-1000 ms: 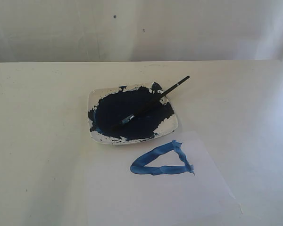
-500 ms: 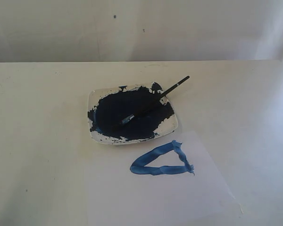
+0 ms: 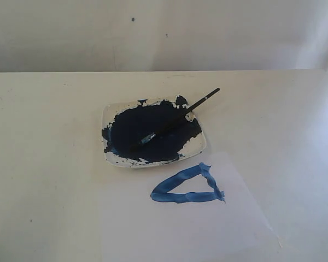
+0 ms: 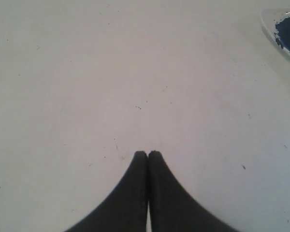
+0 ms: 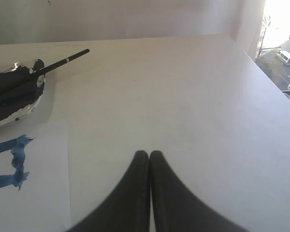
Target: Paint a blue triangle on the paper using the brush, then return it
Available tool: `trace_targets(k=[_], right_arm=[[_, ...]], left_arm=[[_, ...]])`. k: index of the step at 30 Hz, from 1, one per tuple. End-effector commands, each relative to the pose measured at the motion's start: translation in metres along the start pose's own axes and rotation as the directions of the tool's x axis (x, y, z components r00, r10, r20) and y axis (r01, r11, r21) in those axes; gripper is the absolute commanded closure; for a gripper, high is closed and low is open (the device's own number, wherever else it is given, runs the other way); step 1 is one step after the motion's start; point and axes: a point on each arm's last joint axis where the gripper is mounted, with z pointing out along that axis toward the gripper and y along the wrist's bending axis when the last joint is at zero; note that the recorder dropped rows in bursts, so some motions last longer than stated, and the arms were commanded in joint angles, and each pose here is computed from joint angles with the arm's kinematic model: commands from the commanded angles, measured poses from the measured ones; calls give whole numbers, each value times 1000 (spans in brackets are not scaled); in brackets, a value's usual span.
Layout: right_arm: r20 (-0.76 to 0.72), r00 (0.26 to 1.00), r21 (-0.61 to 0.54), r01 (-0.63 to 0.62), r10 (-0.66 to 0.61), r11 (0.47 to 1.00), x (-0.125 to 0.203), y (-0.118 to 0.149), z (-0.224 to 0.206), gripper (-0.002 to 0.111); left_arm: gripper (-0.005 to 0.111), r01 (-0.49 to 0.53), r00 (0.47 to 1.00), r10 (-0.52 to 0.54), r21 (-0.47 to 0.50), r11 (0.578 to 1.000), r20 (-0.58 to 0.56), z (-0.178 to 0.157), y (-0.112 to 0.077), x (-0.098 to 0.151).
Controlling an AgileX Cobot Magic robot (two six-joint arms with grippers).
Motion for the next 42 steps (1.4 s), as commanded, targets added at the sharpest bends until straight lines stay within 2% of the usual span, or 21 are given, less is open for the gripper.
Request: trace_targets(k=[1,12,38,42], right_arm=[[10,1000,-5,1,-1,1000,0,0,0,108],[10,1000,-5,1,-1,1000,0,0,0,108],[10,1000,-5,1,-1,1000,0,0,0,108],[10,1000,-7,-4,4,1000,0,0,0,108]], left_arm=[[107,-13,1000,13,5,1000,0,0,0,1],[107,-26,1000,26,39,999,1,0,-2,1],[107,-26,1000,26,38,999,1,0,-2,1],[107,-26,999,25,37,999,28,0,-2,-2]])
